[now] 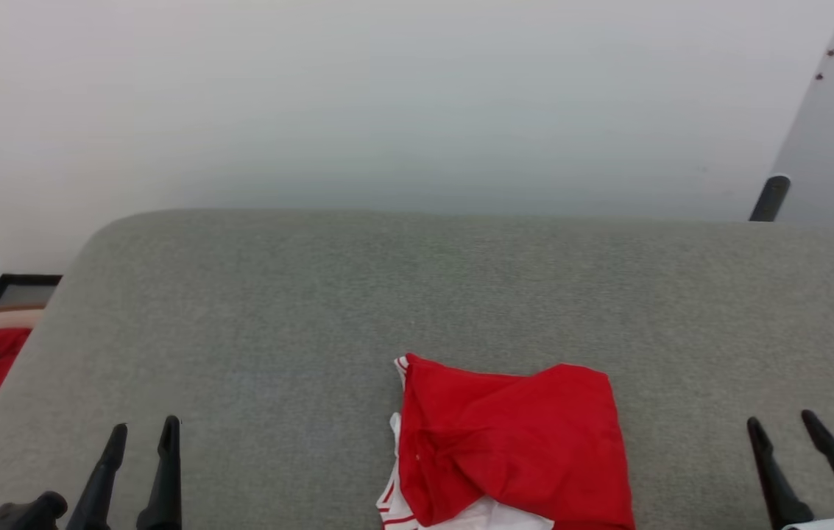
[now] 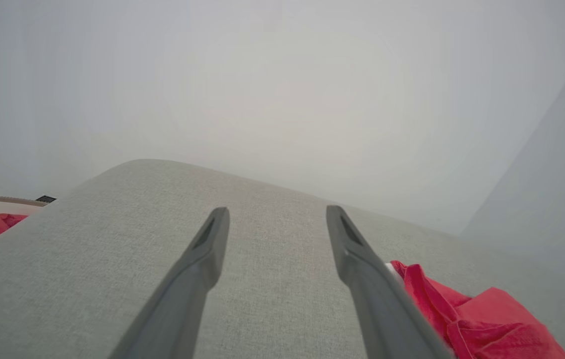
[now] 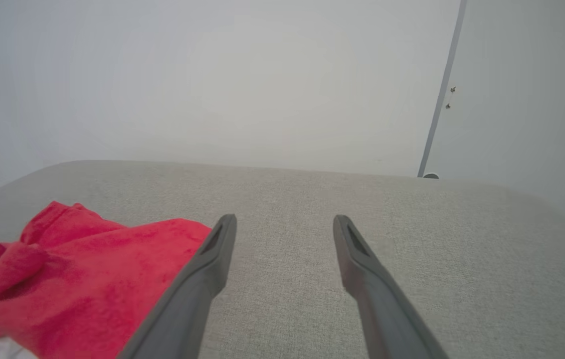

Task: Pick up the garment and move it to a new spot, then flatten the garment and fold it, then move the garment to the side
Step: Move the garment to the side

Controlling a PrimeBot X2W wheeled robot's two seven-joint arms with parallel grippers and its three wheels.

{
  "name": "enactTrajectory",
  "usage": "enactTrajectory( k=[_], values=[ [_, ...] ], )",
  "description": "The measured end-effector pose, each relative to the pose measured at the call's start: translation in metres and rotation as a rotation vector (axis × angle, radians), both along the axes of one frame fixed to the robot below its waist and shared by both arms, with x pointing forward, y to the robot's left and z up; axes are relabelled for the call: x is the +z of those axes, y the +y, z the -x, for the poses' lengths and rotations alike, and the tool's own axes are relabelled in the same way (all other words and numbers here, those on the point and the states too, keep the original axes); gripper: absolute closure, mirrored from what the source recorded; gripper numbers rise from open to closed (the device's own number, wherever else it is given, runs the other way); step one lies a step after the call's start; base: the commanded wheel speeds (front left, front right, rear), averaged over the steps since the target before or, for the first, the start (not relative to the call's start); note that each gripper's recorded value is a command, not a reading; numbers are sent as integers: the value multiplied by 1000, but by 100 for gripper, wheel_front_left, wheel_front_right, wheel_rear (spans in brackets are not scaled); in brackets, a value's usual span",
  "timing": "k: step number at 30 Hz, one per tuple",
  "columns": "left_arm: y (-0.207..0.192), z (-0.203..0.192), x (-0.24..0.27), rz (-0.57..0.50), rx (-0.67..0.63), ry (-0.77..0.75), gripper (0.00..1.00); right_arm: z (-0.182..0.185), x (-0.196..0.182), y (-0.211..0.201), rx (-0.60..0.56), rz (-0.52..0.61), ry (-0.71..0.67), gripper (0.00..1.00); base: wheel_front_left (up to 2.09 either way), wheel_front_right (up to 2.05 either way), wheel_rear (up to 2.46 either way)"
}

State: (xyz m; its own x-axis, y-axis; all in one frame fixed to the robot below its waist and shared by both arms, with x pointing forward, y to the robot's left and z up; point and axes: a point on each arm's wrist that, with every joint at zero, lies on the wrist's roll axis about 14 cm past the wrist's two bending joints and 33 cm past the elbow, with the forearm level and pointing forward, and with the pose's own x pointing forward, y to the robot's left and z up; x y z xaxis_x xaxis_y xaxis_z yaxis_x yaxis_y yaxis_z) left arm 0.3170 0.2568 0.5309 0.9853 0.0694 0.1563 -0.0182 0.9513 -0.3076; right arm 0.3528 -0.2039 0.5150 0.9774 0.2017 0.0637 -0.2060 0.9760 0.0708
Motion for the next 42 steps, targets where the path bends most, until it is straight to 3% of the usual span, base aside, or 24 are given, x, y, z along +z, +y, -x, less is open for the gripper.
enactTrajectory(
  k=[8,16,31,39,40,41,42],
  values=[
    [20,15,-1,-10,60,3,0,-14,-15,44,125,0,77,0,0,0,0],
    [36,34,-4,-17,116,16,0,-29,-48,82,232,19,267,0,0,0,0],
    [46,42,-21,15,185,75,0,-39,-120,100,277,72,730,0,0,0,0],
    [41,32,-23,28,178,80,0,-42,-129,111,313,120,911,0,0,0,0],
    [41,31,-23,31,178,81,0,-42,-129,112,321,132,927,59,0,0,0],
    [40,30,-24,32,178,83,0,-43,-128,115,332,139,931,100,0,0,0],
    [39,28,-24,34,177,84,0,-44,-128,117,340,143,936,100,0,0,0]
  ],
)
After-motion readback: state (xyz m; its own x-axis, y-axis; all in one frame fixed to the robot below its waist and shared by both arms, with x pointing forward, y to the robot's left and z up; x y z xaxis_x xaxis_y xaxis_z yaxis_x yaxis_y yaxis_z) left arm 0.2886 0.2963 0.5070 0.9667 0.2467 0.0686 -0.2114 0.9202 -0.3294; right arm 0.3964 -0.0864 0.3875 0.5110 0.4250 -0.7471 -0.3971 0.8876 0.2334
